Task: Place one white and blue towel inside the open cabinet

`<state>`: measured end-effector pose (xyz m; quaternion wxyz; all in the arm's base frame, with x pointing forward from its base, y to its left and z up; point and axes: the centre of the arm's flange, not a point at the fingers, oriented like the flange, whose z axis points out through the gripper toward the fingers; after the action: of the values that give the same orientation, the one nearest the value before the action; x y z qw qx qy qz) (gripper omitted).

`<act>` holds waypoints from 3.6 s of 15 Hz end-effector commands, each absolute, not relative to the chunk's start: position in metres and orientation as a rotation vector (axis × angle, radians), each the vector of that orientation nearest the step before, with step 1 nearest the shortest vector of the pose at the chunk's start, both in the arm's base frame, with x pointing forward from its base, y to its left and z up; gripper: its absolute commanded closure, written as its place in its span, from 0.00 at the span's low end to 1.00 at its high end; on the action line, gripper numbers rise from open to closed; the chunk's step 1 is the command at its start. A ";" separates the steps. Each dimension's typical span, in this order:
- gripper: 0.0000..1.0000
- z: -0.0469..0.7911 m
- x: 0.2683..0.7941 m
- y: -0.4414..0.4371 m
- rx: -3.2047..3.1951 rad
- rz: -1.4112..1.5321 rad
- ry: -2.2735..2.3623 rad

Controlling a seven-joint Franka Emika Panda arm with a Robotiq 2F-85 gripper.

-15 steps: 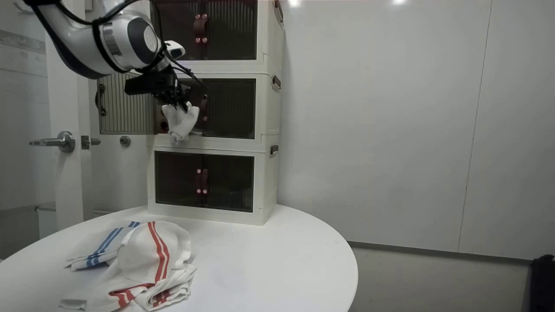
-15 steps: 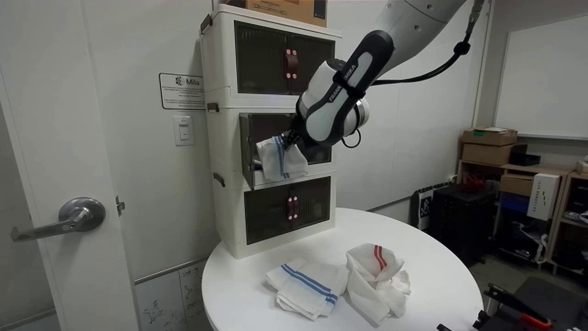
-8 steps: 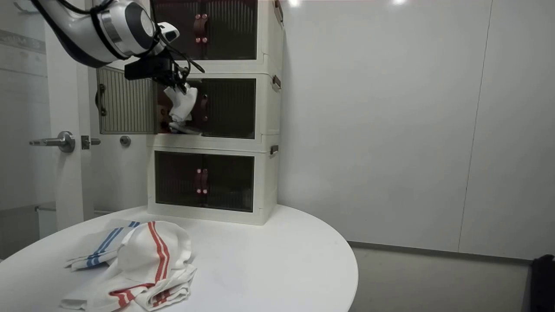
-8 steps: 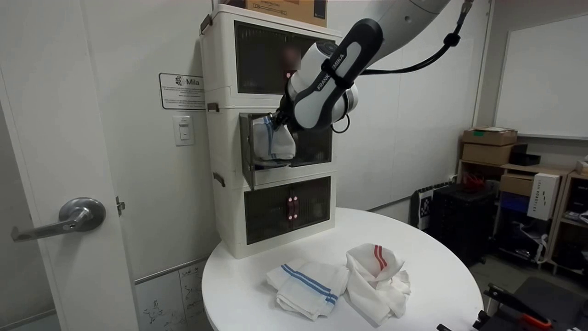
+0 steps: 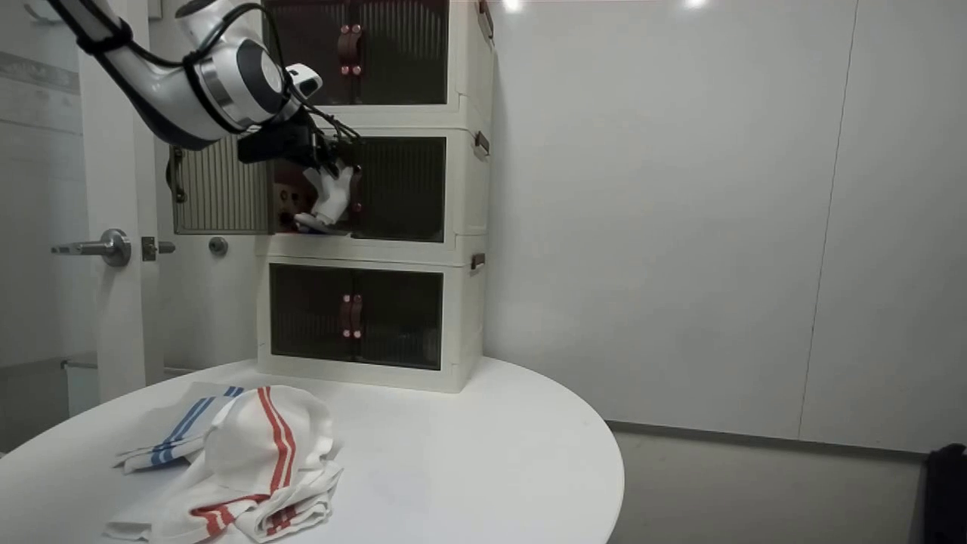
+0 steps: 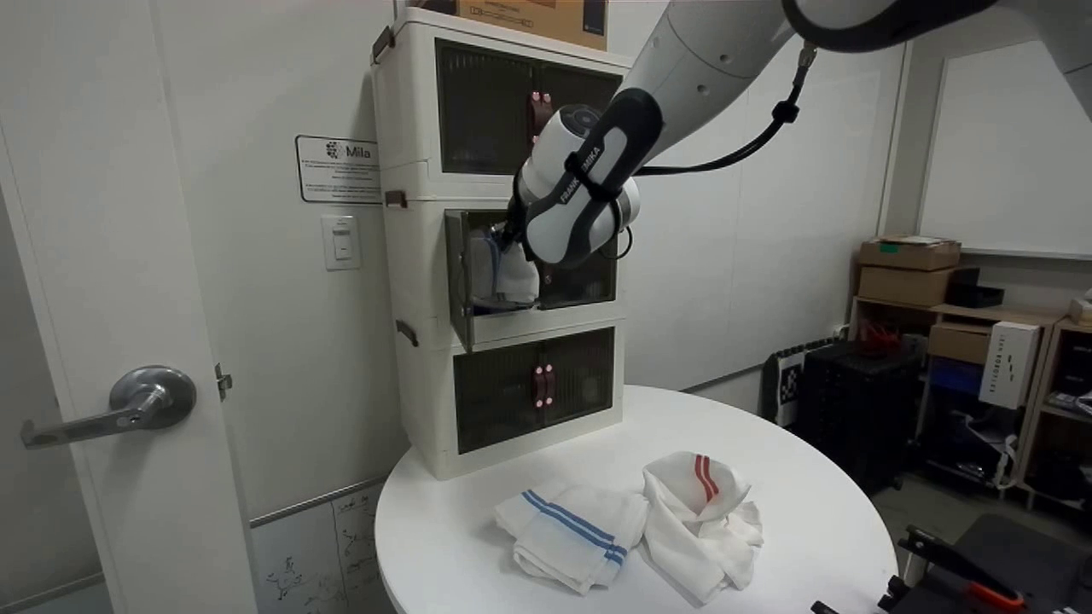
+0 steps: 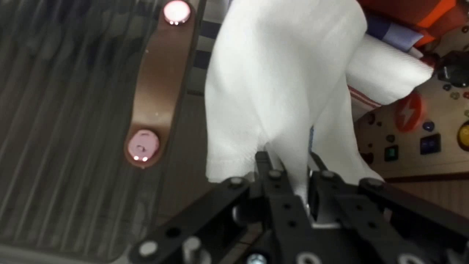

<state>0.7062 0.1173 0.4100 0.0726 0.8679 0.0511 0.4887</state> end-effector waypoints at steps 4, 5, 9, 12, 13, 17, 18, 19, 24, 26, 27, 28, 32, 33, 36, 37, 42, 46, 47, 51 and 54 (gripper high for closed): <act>0.92 0.394 0.766 0.122 2.538 1.525 0.124; 0.92 0.392 0.771 0.124 2.528 1.533 0.127; 0.92 0.392 0.782 0.129 2.495 1.575 0.133; 0.92 0.386 0.788 0.130 2.487 1.585 0.130; 0.92 0.383 0.789 0.129 2.492 1.581 0.127; 0.54 0.376 0.787 0.128 2.519 1.550 0.147; 0.46 0.372 0.787 0.128 2.527 1.540 0.154; 0.40 0.369 0.786 0.127 2.527 1.537 0.158; 0.04 0.364 0.780 0.124 2.497 1.535 0.171; 0.00 0.366 0.773 0.122 2.480 1.535 0.179; 0.00 0.368 0.766 0.121 2.475 1.533 0.178; 0.00 0.371 0.761 0.120 2.470 1.533 0.182; 0.00 0.388 0.722 0.124 2.437 1.508 0.222; 0.00 0.392 0.710 0.126 2.454 1.487 0.256; 0.00 0.395 0.680 0.136 2.554 1.341 0.397; 0.00 0.396 0.669 0.139 2.601 1.300 0.449; 0.00 0.407 0.617 0.145 2.789 1.025 0.525; 0.00 0.428 0.579 0.109 2.875 0.758 0.386; 0.00 0.432 0.566 0.096 2.895 0.712 0.361; 0.00 0.447 0.508 0.066 2.927 0.619 0.238; 0.00 0.445 0.465 0.053 2.977 0.581 0.162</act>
<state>0.5251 0.0658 0.4424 0.0763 0.9727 0.0813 0.2035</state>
